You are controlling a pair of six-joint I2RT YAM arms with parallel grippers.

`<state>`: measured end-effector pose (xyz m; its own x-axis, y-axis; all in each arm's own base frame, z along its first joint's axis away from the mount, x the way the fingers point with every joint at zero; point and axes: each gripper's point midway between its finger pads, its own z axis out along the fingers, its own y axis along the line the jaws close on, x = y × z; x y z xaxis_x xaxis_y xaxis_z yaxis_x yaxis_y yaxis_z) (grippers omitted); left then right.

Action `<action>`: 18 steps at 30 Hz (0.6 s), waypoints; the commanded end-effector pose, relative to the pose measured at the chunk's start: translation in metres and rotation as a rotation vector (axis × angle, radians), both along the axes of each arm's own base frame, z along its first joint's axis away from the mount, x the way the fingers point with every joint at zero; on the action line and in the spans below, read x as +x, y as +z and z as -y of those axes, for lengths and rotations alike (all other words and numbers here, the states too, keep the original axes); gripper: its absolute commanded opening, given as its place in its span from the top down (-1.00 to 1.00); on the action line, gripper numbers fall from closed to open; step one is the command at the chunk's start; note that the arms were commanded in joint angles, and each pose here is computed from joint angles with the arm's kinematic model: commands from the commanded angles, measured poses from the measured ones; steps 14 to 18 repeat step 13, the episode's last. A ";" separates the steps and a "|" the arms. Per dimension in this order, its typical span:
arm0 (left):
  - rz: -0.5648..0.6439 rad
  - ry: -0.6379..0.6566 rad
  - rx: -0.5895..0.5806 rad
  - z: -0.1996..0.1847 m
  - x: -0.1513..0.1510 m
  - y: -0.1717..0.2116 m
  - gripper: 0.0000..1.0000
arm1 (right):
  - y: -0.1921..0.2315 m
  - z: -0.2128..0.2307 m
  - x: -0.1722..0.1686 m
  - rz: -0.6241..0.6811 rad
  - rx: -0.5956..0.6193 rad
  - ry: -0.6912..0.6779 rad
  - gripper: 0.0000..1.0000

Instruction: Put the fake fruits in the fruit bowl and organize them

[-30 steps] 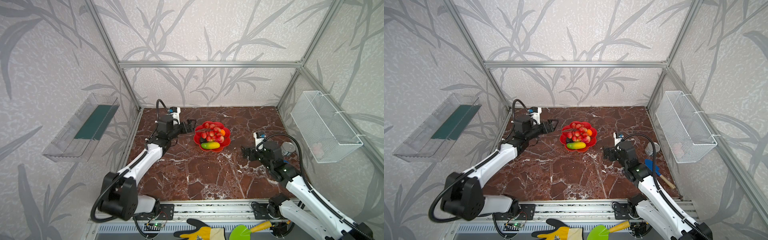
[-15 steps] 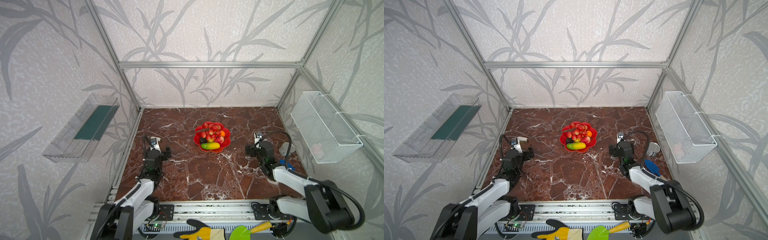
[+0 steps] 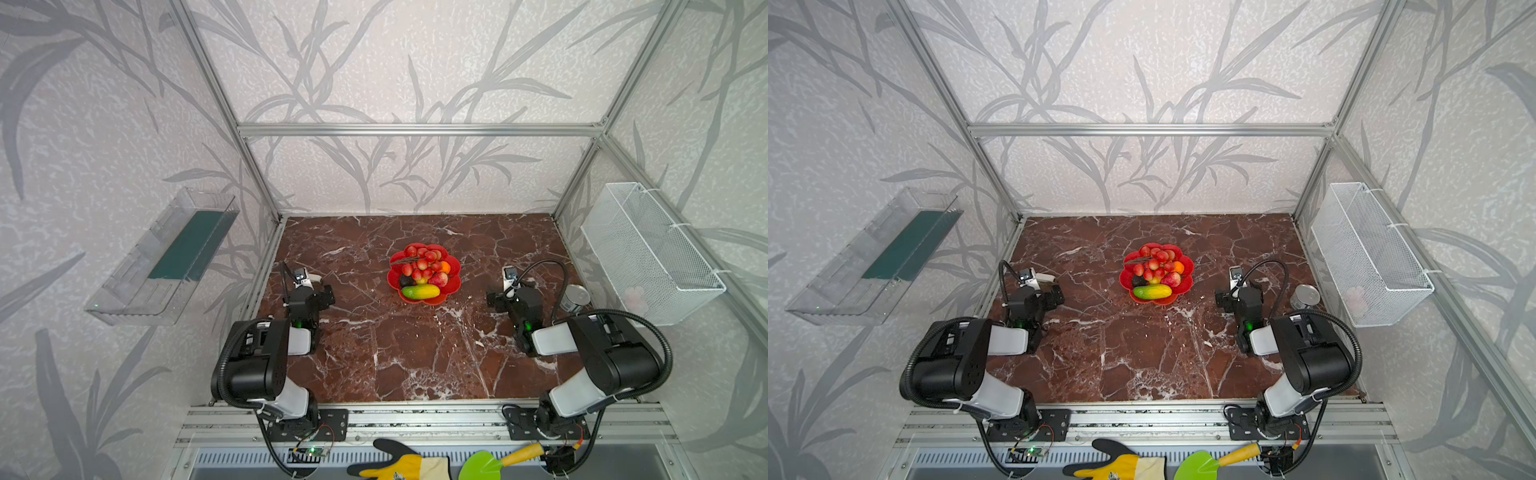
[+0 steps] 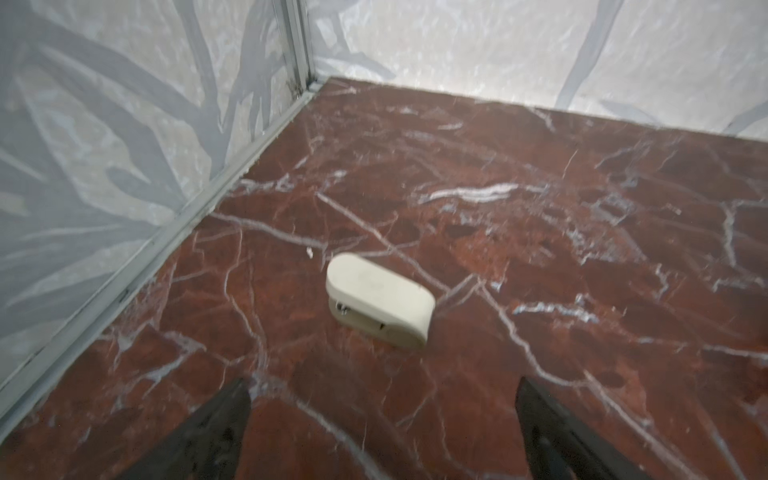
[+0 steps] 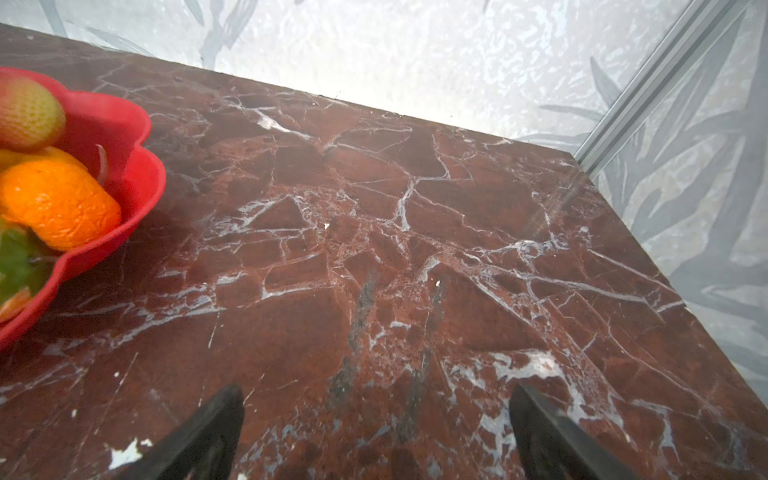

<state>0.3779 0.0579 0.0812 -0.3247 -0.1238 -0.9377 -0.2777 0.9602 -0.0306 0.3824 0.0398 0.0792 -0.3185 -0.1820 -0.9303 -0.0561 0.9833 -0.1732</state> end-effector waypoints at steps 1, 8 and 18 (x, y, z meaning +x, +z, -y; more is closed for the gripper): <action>0.083 -0.019 0.023 0.002 0.002 0.018 -0.98 | 0.018 -0.001 0.008 0.071 0.010 0.003 -0.98; 0.040 -0.059 0.027 0.008 0.015 0.015 -0.98 | 0.019 -0.001 0.006 0.082 0.009 0.005 -0.98; 0.037 -0.060 0.036 0.009 0.014 0.015 -0.98 | 0.020 -0.001 0.004 0.095 0.011 0.011 -0.98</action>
